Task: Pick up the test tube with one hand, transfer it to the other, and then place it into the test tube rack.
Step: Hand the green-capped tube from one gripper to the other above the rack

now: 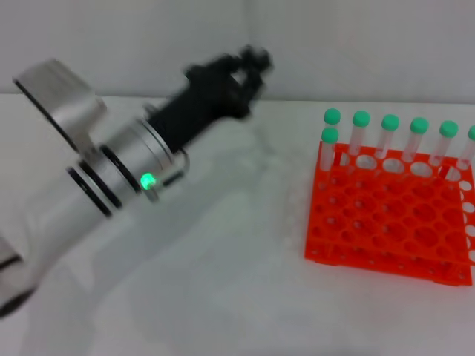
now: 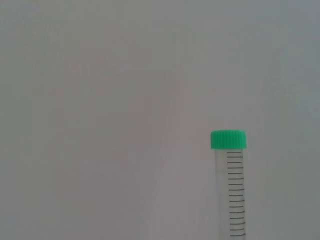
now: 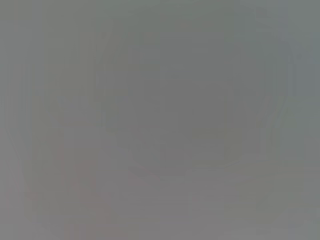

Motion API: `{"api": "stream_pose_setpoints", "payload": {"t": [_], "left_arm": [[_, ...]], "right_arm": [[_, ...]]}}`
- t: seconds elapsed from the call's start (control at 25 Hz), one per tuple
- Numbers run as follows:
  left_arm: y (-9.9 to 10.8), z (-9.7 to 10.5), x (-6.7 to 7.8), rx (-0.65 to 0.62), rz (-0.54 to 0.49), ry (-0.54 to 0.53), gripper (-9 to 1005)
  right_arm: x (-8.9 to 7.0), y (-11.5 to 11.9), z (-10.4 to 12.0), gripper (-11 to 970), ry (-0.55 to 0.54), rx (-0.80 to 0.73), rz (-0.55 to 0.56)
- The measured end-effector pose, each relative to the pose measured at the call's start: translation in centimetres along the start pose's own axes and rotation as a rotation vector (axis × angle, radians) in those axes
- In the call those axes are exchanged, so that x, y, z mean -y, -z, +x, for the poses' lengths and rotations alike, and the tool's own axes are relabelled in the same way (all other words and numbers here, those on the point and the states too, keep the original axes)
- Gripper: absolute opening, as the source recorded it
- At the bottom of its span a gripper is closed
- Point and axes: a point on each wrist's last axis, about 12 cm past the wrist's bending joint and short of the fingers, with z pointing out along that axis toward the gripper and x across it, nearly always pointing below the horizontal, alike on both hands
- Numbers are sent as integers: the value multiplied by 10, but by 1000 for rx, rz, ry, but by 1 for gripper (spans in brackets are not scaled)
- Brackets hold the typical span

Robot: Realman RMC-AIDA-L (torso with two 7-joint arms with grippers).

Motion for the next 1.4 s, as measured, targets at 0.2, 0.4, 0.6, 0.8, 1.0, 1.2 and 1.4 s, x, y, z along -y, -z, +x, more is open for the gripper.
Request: {"api": "stream_pose_setpoints", "payload": {"t": [0.2,0.4,0.6,0.8,1.0,1.2,1.4], "left_arm": [[-6,21,54,-4,193,-37,227],[-16,35,101,-24,323,-60,230],[-23,43,122,-73,348,-45,233],[-24,49,128,-121,332,-22,237],[-21,51,127,-125,322,-10,240],[-20,53,127,-143,321,-11,243],[-18,55,125,-161,317,-19,247]], "right_arm": [[9,-9,-26,869,-71,-26,-186],[5,-8,-59,867,-91,-6,-440],[-6,-13,-83,859,-46,-67,-703],[-26,-21,-83,851,0,-162,-866],[-55,-34,-75,843,-14,-232,-1010],[-79,-50,-70,835,-26,-271,-1096],[-93,-63,-70,827,-58,-305,-1132]]}}
